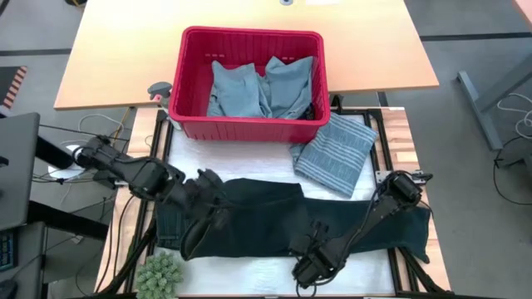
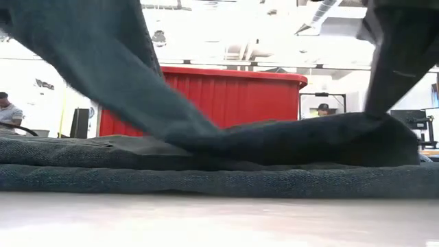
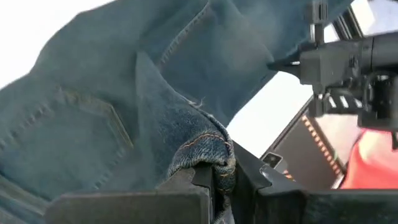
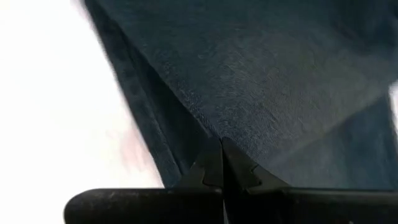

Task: Fold Laundry from Bin
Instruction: Fold the black pants

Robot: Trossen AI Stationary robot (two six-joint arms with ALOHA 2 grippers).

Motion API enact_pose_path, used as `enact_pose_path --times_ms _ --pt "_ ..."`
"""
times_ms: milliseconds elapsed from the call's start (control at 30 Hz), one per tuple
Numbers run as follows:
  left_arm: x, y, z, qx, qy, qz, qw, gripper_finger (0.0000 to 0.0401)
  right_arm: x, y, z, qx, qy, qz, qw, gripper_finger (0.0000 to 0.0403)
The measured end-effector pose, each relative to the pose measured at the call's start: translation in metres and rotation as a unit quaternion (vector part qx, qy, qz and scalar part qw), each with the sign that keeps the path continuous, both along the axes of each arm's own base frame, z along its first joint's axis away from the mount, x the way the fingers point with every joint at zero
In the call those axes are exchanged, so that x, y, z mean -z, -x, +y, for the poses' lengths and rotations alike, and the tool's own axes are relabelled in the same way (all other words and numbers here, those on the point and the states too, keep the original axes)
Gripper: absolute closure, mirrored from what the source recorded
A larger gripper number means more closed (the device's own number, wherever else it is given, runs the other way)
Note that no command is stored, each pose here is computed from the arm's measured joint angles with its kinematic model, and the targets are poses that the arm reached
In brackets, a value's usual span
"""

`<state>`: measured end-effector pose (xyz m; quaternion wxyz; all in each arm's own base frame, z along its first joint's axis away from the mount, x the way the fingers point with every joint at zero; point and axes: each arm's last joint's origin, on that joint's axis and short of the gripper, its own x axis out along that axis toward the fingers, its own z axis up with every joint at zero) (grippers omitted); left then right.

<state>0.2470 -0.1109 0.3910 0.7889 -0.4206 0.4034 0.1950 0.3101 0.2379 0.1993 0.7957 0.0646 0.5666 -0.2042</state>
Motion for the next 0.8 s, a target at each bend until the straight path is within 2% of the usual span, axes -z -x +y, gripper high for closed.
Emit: enact_pose_path --times_ms 200,333,467,800 --pt "-0.001 -0.009 0.022 0.000 -0.032 -0.005 0.999 0.0390 0.000 0.012 0.003 0.079 0.006 -0.003 0.997 0.0387" --pt "-0.007 -0.016 0.022 0.050 -0.038 -0.048 0.997 0.0390 0.000 0.021 0.006 0.129 0.015 -0.009 0.991 0.0387" --pt "-0.012 -0.023 0.026 0.078 -0.066 -0.085 0.991 0.0396 -0.001 0.027 0.006 0.174 0.023 -0.019 0.984 0.0386" --pt "-0.015 -0.034 0.056 0.087 -0.098 -0.105 0.986 0.0399 -0.002 0.031 0.003 0.226 0.034 -0.024 0.973 0.0386"
